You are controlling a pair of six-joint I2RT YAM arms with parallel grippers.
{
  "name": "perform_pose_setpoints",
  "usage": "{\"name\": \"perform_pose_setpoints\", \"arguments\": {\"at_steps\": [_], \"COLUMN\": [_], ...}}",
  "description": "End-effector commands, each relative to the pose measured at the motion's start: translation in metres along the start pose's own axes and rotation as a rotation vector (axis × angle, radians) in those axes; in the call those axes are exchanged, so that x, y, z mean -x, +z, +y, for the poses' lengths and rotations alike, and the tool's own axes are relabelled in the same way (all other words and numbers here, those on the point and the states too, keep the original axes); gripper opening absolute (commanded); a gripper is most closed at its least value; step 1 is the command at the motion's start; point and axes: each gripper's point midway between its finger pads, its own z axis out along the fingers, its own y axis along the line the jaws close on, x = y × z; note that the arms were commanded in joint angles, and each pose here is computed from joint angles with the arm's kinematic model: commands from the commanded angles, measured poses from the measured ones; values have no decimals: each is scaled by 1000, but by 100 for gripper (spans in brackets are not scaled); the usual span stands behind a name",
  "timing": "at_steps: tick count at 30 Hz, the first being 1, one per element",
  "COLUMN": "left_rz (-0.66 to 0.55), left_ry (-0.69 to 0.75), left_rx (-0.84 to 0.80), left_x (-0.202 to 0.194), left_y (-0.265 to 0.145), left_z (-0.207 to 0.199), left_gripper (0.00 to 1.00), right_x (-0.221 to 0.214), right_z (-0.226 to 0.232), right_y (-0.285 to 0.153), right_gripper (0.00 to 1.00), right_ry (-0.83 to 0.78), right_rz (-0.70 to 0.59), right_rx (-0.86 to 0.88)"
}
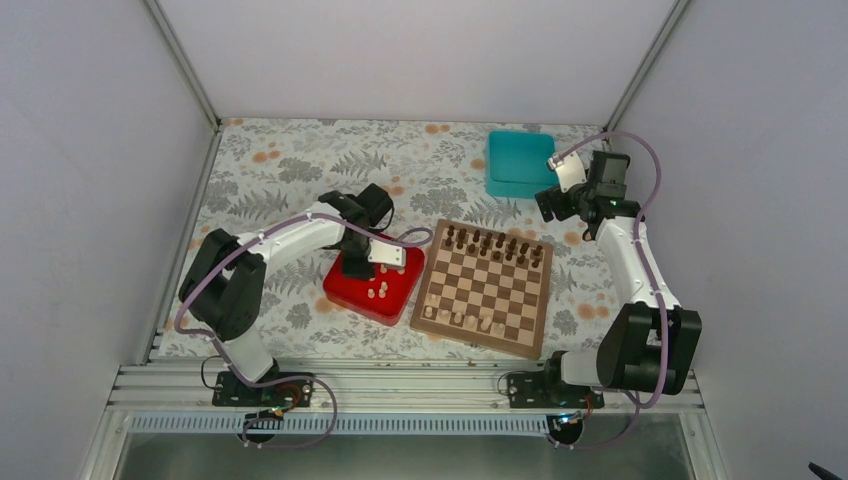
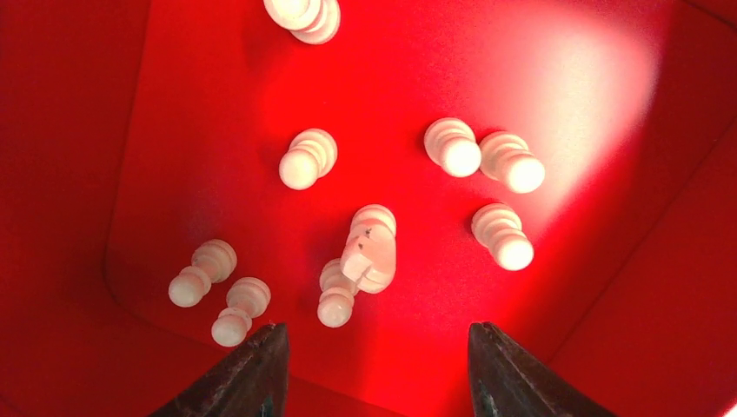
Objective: Set up the chess pieces on the board
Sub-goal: Pick up the chess piece from the storage box.
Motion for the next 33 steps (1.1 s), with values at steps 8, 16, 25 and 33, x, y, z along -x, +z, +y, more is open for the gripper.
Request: {"name": "perform_pose_setpoints", "arguments": {"at_steps": [8, 16, 25, 33], "left_rz": [-52, -61, -64, -55], "left_ry": [-13, -18, -20, -20], "left_rx": [-9, -38, -54, -63], "left_x": [9, 13, 15, 15], "left_y": [14, 21, 28, 34], "left_z": [5, 4, 3, 3], "left_gripper": [49, 46, 45, 44], "right_x": [0, -2, -2, -3], "right_z": [-4, -3, -3, -2], "right_y": [-2, -1, -1, -1], "right_gripper": [100, 100, 100, 100], "right_ry": [6, 4, 3, 2], "right_rz": [1, 4, 3, 6], "right_rx": [-5, -5, -5, -4]}}
